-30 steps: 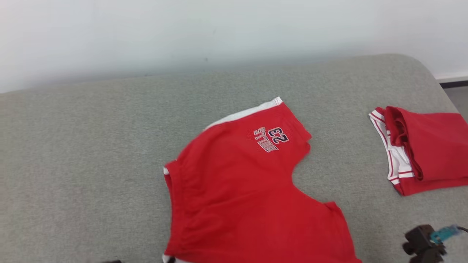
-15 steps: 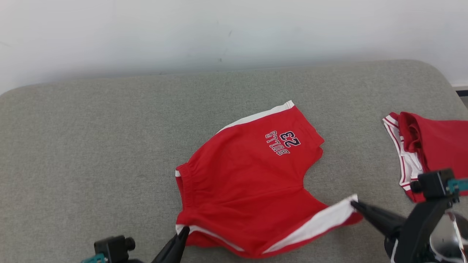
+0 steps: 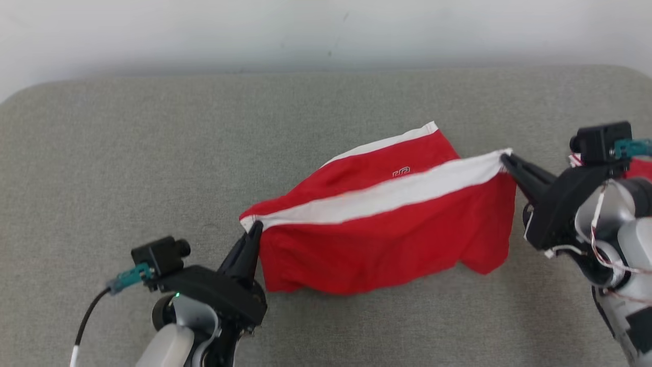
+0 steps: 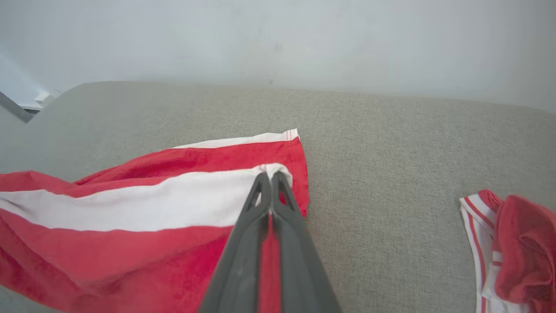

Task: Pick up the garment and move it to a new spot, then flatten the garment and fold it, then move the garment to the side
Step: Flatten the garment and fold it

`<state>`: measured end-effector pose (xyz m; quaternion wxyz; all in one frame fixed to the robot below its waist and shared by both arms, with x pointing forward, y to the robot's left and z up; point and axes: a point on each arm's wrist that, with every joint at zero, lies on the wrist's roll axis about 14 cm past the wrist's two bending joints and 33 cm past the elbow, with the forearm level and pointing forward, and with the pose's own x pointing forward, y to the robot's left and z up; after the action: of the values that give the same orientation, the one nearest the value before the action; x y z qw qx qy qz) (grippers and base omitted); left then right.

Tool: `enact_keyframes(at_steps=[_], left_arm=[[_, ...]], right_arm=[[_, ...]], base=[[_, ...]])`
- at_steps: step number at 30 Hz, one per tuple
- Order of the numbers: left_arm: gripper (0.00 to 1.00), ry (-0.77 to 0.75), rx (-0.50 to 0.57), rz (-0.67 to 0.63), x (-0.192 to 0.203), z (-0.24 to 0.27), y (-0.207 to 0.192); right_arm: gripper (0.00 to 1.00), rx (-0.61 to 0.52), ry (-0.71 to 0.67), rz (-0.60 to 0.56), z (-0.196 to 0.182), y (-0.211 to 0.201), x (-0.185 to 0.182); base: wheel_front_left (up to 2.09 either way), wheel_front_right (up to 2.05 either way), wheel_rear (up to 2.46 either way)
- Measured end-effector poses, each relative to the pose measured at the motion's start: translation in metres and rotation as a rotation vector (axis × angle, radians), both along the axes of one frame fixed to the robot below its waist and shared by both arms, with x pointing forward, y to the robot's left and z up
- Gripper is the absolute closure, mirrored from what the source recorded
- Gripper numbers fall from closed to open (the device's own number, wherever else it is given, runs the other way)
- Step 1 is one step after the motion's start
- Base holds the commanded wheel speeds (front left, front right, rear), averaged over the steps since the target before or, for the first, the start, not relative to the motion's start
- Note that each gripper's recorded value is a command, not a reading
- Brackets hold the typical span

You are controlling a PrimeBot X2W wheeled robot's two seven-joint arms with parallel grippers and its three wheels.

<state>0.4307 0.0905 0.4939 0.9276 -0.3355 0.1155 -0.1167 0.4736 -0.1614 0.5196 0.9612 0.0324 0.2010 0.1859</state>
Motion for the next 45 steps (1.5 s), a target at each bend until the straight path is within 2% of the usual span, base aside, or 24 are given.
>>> enact_keyframes(at_steps=[8,19,20,21,22,30,39,43,45], left_arm=[[1.00,0.009,0.022,0.017,0.037,-0.007,-0.006],[1.00,0.054,0.043,0.080,0.064,-0.036,0.007],[0.86,0.054,0.045,0.089,0.066,-0.037,0.009],[0.65,0.049,0.049,0.099,0.068,-0.038,0.012],[0.00,0.039,0.057,0.105,0.069,-0.037,0.014],[0.00,-0.025,0.101,0.130,0.072,-0.033,0.022],[0.00,-0.175,0.158,0.222,0.056,0.000,0.058],[0.00,-0.253,0.240,0.270,0.038,0.016,0.078],[0.00,-0.275,0.320,0.270,0.027,0.015,0.084]], right_arm=[[1.00,-0.096,-0.039,-0.043,-0.011,-0.007,0.061],[1.00,-0.113,-0.005,-0.042,-0.052,0.011,0.112],[0.59,-0.111,-0.004,-0.040,-0.054,0.013,0.115],[0.05,-0.110,-0.003,-0.034,-0.057,0.017,0.118],[0.00,-0.107,0.001,-0.029,-0.060,0.021,0.119],[0.00,-0.091,-0.009,0.009,-0.063,0.039,0.119],[0.00,-0.070,0.019,-0.035,-0.053,0.019,0.103],[0.00,-0.080,0.089,-0.055,-0.069,0.010,0.089],[0.00,-0.072,0.108,-0.068,-0.074,0.007,0.087]], base=[[0.00,0.00,0.00],[0.00,0.00,0.00],[0.00,0.00,0.00],[0.00,0.00,0.00],[0.00,0.00,0.00],[0.00,0.00,0.00],[0.00,0.00,0.00],[0.00,0.00,0.00],[0.00,0.00,0.00]])
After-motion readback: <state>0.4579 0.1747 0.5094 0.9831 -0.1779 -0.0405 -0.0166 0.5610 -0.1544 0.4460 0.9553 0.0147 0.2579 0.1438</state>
